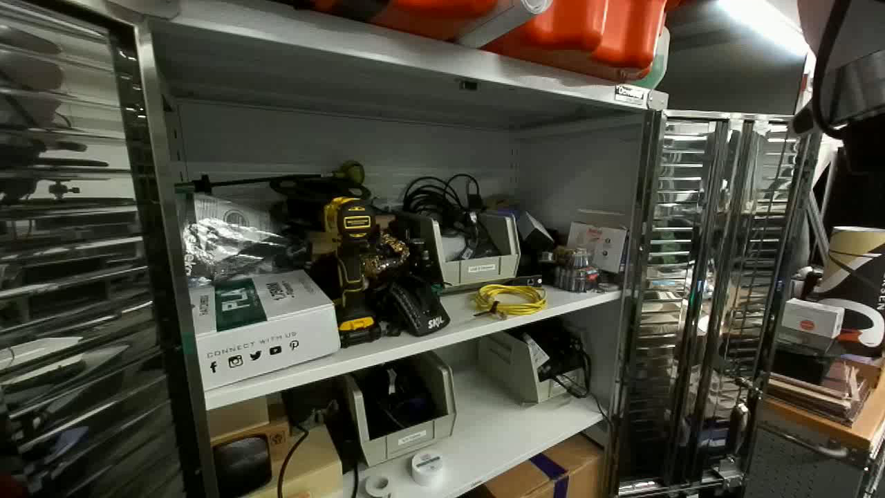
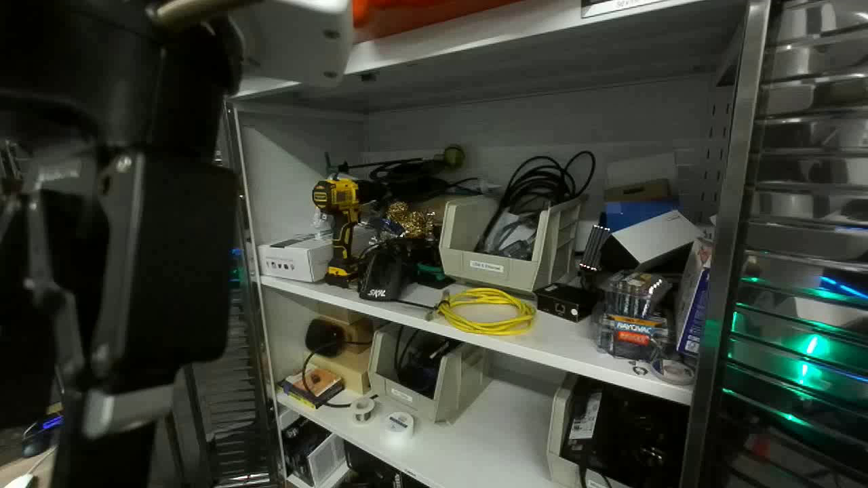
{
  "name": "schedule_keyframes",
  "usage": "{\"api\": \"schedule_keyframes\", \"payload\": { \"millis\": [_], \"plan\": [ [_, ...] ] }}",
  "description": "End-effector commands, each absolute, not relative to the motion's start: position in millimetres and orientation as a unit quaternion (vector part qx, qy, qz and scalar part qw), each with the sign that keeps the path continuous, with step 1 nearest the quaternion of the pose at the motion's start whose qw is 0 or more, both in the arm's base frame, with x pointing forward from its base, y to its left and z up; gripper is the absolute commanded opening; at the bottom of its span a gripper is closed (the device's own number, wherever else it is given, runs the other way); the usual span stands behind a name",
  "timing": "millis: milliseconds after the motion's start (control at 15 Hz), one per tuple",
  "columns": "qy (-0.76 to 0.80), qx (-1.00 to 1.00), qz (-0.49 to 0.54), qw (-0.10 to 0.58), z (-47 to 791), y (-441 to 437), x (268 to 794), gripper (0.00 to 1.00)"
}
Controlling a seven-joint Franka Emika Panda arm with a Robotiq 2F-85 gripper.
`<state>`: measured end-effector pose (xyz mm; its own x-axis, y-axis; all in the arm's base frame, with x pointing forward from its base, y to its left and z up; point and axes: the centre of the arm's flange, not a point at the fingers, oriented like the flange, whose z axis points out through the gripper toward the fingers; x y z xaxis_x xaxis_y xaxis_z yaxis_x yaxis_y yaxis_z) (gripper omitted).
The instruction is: Put the yellow cable in the storage box
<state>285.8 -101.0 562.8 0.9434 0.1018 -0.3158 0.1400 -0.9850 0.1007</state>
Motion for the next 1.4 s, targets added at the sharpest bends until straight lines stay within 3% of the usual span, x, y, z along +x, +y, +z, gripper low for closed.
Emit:
{"api": "schedule_keyframes", "payload": {
  "millis": [0, 533, 1333],
  "plan": [
    [0.061, 0.984, -0.155, 0.061, 564.1, -101.0, 285.6, 1.0],
    [0.056, 0.985, -0.149, 0.063, 562.9, -101.0, 290.9, 1.0],
    [-0.055, 0.994, -0.083, 0.04, 468.3, -57.9, 445.2, 1.0]
  ]
}}
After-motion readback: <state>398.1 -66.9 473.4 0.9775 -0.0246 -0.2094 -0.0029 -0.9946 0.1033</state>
